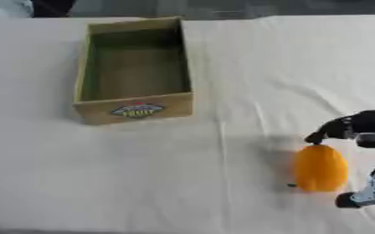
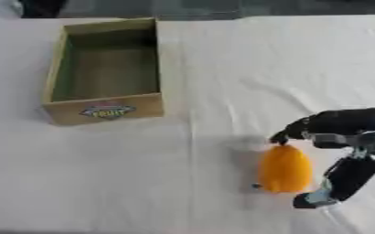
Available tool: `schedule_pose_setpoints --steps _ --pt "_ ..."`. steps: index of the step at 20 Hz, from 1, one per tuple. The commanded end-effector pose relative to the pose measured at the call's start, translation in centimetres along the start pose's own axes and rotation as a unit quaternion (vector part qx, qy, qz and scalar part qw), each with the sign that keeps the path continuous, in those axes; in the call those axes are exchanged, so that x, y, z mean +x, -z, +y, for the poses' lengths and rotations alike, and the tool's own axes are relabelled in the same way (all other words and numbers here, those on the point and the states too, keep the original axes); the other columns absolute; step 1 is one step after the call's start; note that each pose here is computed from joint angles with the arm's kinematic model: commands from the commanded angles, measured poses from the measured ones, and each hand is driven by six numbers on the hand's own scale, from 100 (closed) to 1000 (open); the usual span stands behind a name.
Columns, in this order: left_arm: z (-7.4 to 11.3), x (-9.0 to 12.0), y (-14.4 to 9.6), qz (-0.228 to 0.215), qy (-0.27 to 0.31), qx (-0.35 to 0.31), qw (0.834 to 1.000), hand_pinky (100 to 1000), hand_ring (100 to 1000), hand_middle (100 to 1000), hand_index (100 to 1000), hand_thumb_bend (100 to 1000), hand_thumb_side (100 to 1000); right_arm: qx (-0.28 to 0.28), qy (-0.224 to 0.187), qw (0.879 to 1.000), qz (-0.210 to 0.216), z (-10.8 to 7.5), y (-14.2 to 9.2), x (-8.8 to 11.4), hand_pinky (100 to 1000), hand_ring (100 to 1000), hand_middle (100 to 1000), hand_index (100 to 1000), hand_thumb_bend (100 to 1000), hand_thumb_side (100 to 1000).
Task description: Pick up objects on the table and place them in the box.
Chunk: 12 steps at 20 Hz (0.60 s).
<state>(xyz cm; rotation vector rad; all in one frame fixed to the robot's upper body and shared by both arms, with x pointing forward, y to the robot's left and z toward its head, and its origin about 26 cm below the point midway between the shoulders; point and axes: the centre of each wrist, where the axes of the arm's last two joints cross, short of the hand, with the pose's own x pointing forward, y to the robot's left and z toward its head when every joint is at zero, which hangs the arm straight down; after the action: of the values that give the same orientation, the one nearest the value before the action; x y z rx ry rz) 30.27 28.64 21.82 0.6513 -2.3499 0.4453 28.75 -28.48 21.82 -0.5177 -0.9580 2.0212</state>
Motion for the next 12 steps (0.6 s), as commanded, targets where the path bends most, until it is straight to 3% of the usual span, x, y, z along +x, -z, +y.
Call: schedule_pose_setpoints --steps 1,12 --pt "0.03 0.80 0.67 -0.019 -0.004 -0.003 1.000 767 683 708 867 100 927 -0.004 -0.017 1.000 0.012 -0.51 -0.28 0.35 866 980 856 1000 539 553" --pt "-0.06 0.79 0.59 -0.017 -0.005 -0.006 1.000 767 684 709 867 100 929 -0.066 -0.079 0.991 0.080 -1.27 -0.35 0.56 853 974 839 1000 439 635"
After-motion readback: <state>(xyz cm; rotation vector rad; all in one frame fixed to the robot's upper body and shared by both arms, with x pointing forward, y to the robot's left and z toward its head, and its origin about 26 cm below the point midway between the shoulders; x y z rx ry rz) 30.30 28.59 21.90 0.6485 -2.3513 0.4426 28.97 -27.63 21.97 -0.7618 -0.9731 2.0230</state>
